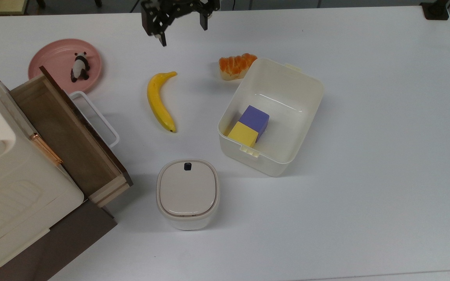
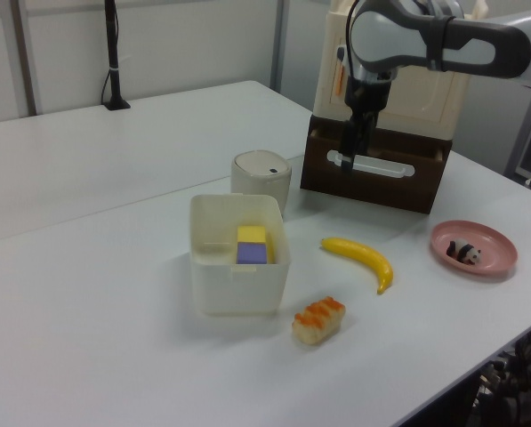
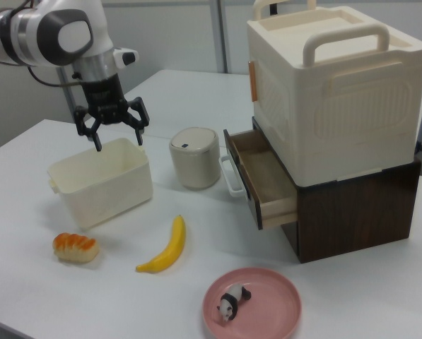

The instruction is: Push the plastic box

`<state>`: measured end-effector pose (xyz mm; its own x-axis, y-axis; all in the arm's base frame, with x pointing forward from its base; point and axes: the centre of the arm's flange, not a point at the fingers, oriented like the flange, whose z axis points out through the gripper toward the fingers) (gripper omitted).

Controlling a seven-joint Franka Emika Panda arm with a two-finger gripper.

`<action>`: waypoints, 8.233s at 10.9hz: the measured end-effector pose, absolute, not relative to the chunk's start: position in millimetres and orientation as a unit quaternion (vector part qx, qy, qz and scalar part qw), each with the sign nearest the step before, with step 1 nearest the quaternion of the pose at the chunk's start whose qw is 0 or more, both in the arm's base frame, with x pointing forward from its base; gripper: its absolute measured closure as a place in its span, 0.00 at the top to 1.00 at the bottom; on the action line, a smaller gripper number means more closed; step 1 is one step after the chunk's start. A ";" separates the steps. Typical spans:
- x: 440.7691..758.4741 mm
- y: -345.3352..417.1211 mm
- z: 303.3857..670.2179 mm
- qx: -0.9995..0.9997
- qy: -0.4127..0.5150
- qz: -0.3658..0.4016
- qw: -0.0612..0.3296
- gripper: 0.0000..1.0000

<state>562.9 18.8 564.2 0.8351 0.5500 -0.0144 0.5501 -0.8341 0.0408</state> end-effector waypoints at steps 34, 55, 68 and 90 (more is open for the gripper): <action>595.6 134.7 413.9 0.869 0.494 0.007 0.041 1.00; 617.2 179.0 501.8 0.862 0.490 0.116 0.061 1.00; 525.7 36.3 612.8 0.999 0.034 -0.005 0.020 1.00; 555.6 16.1 619.3 0.999 0.002 0.031 -0.009 1.00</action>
